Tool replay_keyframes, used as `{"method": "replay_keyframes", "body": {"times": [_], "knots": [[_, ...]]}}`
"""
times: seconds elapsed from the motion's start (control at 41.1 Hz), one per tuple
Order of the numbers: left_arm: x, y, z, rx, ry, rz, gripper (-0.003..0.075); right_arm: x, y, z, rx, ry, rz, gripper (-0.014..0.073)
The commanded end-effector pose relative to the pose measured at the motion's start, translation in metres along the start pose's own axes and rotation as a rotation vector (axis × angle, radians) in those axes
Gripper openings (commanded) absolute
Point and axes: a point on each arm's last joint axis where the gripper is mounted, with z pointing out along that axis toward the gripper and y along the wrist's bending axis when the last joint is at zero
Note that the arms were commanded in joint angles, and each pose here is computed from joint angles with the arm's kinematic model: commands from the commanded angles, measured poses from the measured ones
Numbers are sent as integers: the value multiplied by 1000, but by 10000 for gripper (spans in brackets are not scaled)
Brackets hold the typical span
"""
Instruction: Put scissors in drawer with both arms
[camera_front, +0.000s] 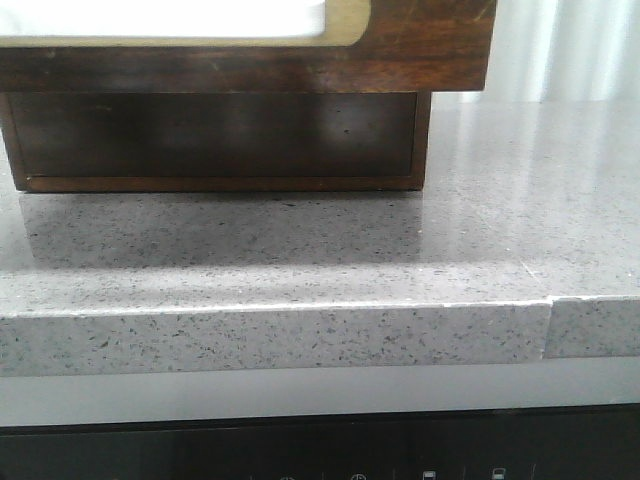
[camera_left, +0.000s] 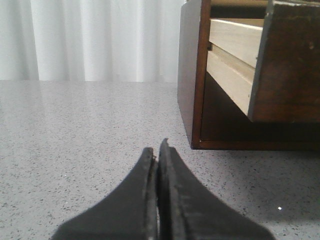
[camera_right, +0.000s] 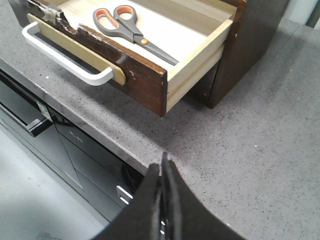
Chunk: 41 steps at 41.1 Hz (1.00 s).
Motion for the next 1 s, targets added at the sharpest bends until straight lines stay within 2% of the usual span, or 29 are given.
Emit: {"method": "replay_keyframes", "body": {"times": [0.0,0.681,0.802,0.972], "knots": [[0,0,-1,8,-76,-23,-20,-11,-1,-4,15,-88,-10,-117],[0,0,-1,8,-76,-23,-20,-10,-1,-3,18,-90,-10,-117],[0,0,-1,8,-76,-23,-20,2,-7,2,118,-141,18,-117],[0,0,-1,8,-76,-23,-20,34,-19,16,341,-305,68,-117]]}}
